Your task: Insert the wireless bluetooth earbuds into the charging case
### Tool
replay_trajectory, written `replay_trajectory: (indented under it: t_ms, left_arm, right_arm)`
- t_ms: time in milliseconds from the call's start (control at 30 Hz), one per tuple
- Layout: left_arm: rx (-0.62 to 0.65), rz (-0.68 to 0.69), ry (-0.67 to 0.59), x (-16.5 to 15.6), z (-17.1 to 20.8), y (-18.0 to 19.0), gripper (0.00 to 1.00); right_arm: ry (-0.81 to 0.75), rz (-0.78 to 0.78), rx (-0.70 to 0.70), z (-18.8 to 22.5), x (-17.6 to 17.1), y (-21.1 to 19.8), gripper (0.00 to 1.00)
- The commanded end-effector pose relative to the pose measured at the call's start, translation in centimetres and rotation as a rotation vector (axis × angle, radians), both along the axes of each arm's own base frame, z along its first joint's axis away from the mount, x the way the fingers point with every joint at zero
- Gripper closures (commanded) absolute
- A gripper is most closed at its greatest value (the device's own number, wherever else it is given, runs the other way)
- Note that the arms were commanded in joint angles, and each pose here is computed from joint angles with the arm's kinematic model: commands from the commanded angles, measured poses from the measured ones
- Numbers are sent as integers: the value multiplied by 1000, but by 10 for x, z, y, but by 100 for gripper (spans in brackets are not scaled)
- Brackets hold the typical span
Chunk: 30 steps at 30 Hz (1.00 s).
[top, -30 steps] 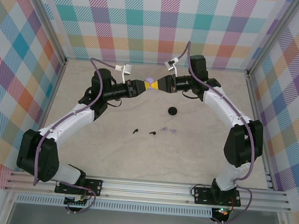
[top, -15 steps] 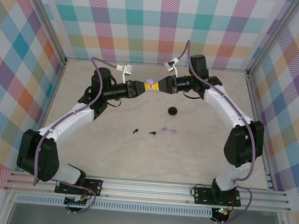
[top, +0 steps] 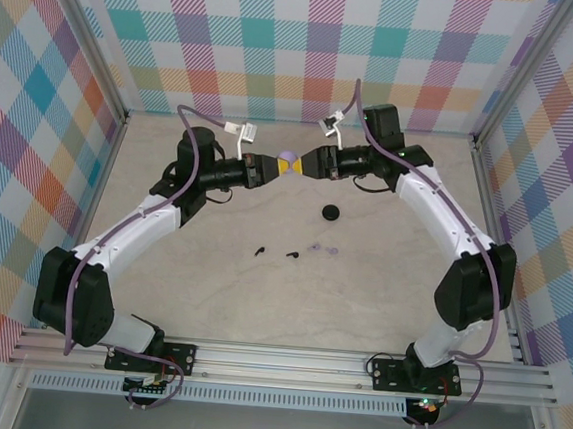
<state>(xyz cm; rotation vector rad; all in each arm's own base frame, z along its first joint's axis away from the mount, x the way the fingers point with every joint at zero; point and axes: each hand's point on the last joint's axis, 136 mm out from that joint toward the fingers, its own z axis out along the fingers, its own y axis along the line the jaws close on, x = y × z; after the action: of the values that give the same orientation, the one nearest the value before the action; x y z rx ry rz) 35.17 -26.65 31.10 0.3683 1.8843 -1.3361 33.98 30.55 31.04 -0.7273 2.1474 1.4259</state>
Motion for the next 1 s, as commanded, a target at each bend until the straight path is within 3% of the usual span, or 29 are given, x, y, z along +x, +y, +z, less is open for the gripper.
replay_trajectory:
  t_ms: [0, 133, 300, 467, 967]
  left_arm:
    - [24, 1, -288, -12, 31, 1, 90]
    - [71, -59, -419, -22, 36, -3, 91]
    - [35, -130, -513, -34, 49, -9, 92]
    - [23, -138, -530, -36, 52, -11, 96]
    - [49, -187, -519, -49, 38, -21, 95]
  right_arm:
    - [-85, -22, -32, 14, -13, -10, 44]
    - [-89, 28, -6, 20, -27, -10, 43]
    - [-109, 75, 4, 22, -38, -9, 42]
    - [-125, 67, -21, 22, -38, -11, 41]
    - [-152, -26, -71, 25, -23, -12, 42]
